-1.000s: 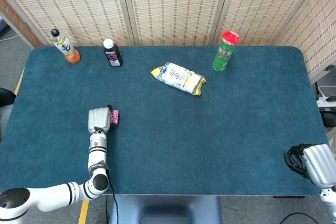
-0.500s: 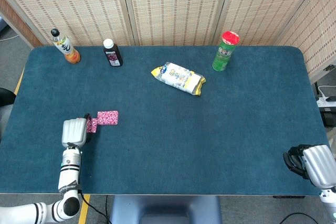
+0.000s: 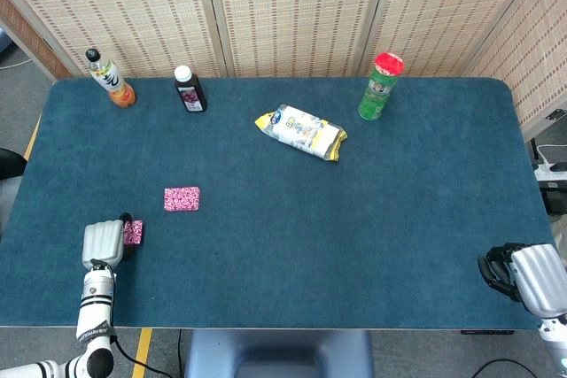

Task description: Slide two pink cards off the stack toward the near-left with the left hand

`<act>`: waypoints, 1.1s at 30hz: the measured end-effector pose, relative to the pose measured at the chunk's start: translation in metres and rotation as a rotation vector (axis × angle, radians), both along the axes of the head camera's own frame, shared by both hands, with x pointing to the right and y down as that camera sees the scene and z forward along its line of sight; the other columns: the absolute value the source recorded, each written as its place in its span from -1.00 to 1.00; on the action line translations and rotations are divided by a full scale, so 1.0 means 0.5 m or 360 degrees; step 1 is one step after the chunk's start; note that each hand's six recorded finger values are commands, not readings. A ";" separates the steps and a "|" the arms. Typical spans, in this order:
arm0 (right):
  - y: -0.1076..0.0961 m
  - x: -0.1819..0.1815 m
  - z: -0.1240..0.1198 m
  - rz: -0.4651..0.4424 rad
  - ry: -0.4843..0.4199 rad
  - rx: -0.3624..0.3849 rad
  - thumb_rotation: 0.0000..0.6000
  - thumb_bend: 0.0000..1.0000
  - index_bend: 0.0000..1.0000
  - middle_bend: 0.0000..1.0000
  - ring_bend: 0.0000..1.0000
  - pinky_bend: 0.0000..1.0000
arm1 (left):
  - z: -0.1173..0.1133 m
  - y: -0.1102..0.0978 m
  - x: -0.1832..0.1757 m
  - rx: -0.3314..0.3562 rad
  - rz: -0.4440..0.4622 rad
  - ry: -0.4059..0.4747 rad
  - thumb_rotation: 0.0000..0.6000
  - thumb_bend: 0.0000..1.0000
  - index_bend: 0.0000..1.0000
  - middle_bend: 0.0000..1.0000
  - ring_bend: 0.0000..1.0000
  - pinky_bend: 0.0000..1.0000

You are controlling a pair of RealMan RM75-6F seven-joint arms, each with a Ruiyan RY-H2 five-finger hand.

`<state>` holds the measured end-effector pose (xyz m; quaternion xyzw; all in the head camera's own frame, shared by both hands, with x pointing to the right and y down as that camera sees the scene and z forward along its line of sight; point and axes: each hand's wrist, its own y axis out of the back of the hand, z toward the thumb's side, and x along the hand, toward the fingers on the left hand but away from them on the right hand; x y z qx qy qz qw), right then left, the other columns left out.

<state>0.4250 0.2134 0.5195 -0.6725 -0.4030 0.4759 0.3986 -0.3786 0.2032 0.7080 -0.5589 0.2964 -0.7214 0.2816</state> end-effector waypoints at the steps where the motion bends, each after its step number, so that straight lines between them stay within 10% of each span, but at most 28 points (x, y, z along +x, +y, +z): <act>1: 0.000 0.000 0.000 0.0000 -0.0001 0.0001 1.00 -0.10 1.00 0.77 0.70 1.00 | 0.002 0.001 0.001 -0.0004 -0.0001 0.0003 1.00 -0.38 -0.24 1.00 1.00 1.00; 17: 0.000 0.001 -0.005 0.0003 -0.0015 0.0009 1.00 -0.10 1.00 0.77 0.70 1.00 | -0.024 0.004 0.034 -0.0002 -0.0006 0.0118 1.00 -0.51 -0.61 1.00 1.00 1.00; 33: -0.003 0.005 -0.007 0.0007 -0.0020 0.0002 1.00 -0.10 1.00 0.77 0.70 1.00 | 0.010 -0.117 0.190 0.0152 0.0178 0.0248 1.00 -0.50 -0.54 1.00 1.00 1.00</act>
